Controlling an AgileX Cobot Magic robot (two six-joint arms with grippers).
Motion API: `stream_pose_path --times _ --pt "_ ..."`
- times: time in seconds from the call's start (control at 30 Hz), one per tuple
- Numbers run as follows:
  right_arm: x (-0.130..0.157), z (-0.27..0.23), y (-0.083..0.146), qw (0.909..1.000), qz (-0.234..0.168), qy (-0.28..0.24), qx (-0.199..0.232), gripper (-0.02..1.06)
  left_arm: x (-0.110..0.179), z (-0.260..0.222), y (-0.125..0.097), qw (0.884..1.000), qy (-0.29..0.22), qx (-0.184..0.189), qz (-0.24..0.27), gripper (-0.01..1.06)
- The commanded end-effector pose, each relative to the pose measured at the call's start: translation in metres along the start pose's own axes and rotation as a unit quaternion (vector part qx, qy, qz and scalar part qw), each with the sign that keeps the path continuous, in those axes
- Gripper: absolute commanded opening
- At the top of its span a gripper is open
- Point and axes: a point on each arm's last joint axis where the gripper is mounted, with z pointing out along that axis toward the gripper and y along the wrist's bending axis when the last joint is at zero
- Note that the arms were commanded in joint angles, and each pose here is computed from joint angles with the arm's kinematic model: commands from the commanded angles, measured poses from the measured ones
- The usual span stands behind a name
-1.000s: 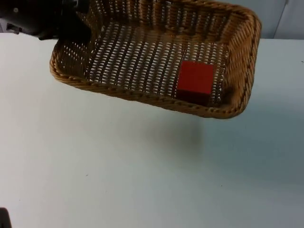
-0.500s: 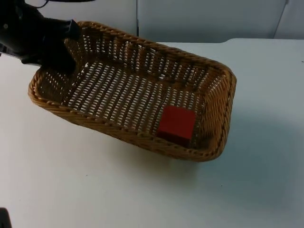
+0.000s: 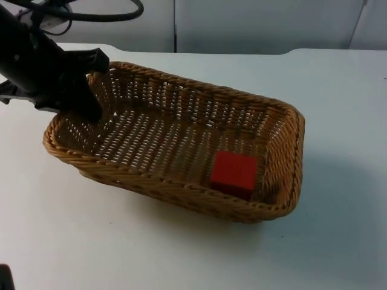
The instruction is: Pick up the basket with the left hand and place the cube into the basket with the right hand.
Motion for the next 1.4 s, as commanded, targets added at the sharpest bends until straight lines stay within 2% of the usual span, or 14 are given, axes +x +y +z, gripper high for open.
stream_pose_path --times 0.0,0.07,0.13,0.17,0.3,0.4,0.57,0.83,1.1,1.17,1.23,1.27,1.33,1.37 --pt "0.001 0.001 0.0 1.0 0.001 -0.001 -0.001 0.0 -0.002 -0.003 -0.008 1.0 -0.003 0.018 -0.014 0.0" --pt "0.001 0.001 0.0 1.0 0.001 -0.001 -0.001 0.0 -0.002 -0.003 -0.008 1.0 -0.003 0.018 -0.014 0.05" --pt "0.001 0.001 0.0 1.0 0.001 -0.001 -0.001 0.0 -0.002 -0.003 -0.008 1.0 -0.002 0.019 -0.014 0.17" --pt "0.001 0.001 0.0 1.0 0.001 -0.001 -0.001 0.0 -0.002 -0.003 -0.008 1.0 -0.002 0.019 -0.014 0.17" --pt "0.001 0.001 0.0 1.0 0.001 -0.001 -0.001 0.0 -0.002 -0.003 -0.008 0.999 -0.003 0.018 -0.028 0.52" --pt "0.001 0.001 0.0 1.0 0.001 -0.001 -0.001 0.0 -0.003 -0.003 -0.008 0.999 -0.005 0.017 -0.03 0.61" --pt "0.001 0.001 0.0 1.0 0.001 -0.001 -0.001 0.0 -0.004 -0.003 -0.007 0.999 -0.012 0.012 -0.029 0.61" --pt "0.001 0.001 0.0 1.0 0.001 -0.001 -0.001 0.0 -0.022 -0.012 -0.011 0.999 -0.048 0.007 0.014 0.61" --pt "0.001 0.001 0.0 1.0 0.001 -0.001 -0.001 0.0 -0.077 -0.069 -0.054 0.991 -0.092 0.061 0.08 0.61" --pt "0.001 0.001 0.0 1.0 0.001 -0.001 -0.001 0.0 -0.083 -0.081 -0.059 0.99 -0.1 0.052 0.089 0.61" --pt "0.001 0.001 0.0 1.0 0.001 -0.001 -0.001 0.0 -0.091 -0.103 -0.065 0.987 -0.115 0.011 0.112 0.56" --pt "0.001 0.001 0.0 1.0 0.001 -0.001 -0.001 0.0 -0.094 -0.124 -0.068 0.982 -0.13 -0.034 0.135 0.46" --pt "0.001 0.001 0.0 1.0 0.001 -0.001 -0.001 0.0 -0.093 -0.143 -0.068 0.975 -0.139 -0.088 0.15 0.34" --pt "0.001 0.001 0.0 1.0 0.001 -0.001 -0.001 0.0 -0.093 -0.143 -0.068 0.975 -0.139 -0.088 0.15 0.34"
